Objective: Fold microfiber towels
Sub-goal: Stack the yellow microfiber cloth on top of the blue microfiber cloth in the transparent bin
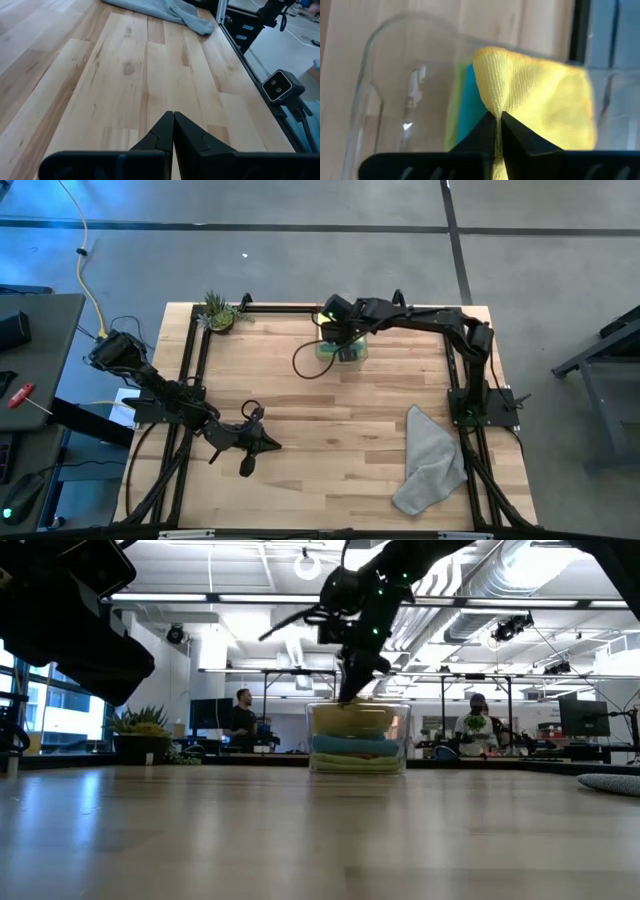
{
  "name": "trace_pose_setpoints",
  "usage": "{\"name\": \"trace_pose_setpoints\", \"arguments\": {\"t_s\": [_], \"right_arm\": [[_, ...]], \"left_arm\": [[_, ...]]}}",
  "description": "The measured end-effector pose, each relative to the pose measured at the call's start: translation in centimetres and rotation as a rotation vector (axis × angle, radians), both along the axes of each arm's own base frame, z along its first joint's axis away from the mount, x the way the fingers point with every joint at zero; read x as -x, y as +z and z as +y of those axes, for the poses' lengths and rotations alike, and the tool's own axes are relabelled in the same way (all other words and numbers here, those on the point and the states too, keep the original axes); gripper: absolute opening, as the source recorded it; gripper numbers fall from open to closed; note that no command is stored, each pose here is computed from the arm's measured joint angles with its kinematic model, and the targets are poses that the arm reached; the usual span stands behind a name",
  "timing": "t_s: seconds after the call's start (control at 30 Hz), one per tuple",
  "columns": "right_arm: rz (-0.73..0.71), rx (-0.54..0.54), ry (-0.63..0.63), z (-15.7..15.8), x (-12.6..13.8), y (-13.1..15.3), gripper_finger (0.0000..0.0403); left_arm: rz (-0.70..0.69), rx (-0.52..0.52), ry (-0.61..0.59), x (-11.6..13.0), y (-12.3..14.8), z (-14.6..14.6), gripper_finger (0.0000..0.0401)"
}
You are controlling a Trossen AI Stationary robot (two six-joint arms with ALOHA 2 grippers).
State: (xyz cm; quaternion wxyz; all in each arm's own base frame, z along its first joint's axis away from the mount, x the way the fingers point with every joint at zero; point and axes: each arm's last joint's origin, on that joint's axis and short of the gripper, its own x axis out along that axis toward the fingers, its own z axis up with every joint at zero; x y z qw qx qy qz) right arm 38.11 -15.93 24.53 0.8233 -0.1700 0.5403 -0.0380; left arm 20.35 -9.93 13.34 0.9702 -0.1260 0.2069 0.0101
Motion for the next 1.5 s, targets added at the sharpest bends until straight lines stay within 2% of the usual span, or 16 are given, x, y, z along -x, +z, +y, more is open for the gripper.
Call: {"name": "trace_pose_setpoints", "arguments": {"t_s": [0.13,0.27,0.37,0.47,0.53,0.6,0.77,0.83,0.97,1.07,1.2,1.33,1.5], "right_arm": [[0.054,-0.029,-0.012,0.3,0.6,-1.6,0.0051],[0.057,-0.049,-0.046,0.4,0.7,-1.8,0.0124],[0.053,-0.052,-0.051,0.4,0.6,-0.9,0.0174],[0.027,-0.055,-0.056,-0.1,0.5,0.8,0.0194],[-0.001,-0.101,-0.079,-1.2,0.9,1.2,0.0186],[-0.03,-0.159,-0.121,-2.6,1.5,1.2,0.0159],[-0.005,-0.216,-0.2,-5.0,2.5,-1.4,0.0033],[0.013,-0.227,-0.205,-5.4,2.2,-2.5,0.0011],[0.035,-0.243,-0.228,-6.0,1.5,-4.9,0.0031],[0.058,-0.252,-0.232,-6.1,1.2,-6.0,0.0019],[0.043,-0.247,-0.233,-6.2,1.0,-6.1,0.0004],[0.036,-0.246,-0.24,-6.2,1.0,-5.1,0.0018],[-0.077,-0.201,-0.251,-6.9,0.6,-2.2,0.0033]], "left_arm": [[-0.001,-0.001,0.0,0.0,0.0,0.0,0.0],[-0.002,0.0,0.001,0.0,0.0,0.0,0.0],[-0.002,0.0,0.001,0.0,0.0,0.0,0.0],[-0.001,0.003,0.001,0.0,0.0,0.0,0.0],[0.001,0.014,-0.001,0.0,0.0,0.0,0.0],[0.001,0.027,0.003,0.0,0.0,0.0,0.0],[0.001,0.028,0.003,0.0,0.0,0.0,0.0],[-0.001,0.029,0.004,0.0,0.0,0.0,0.0],[-0.002,0.032,0.008,-0.1,0.0,0.0,0.0],[-0.001,0.04,0.01,0.0,0.0,0.0,0.0],[0.001,0.04,0.011,0.0,0.0,0.0,0.0],[0.001,0.037,0.01,0.0,0.0,0.0,0.0],[0.001,0.037,0.01,0.0,0.0,0.0,0.0]]}}
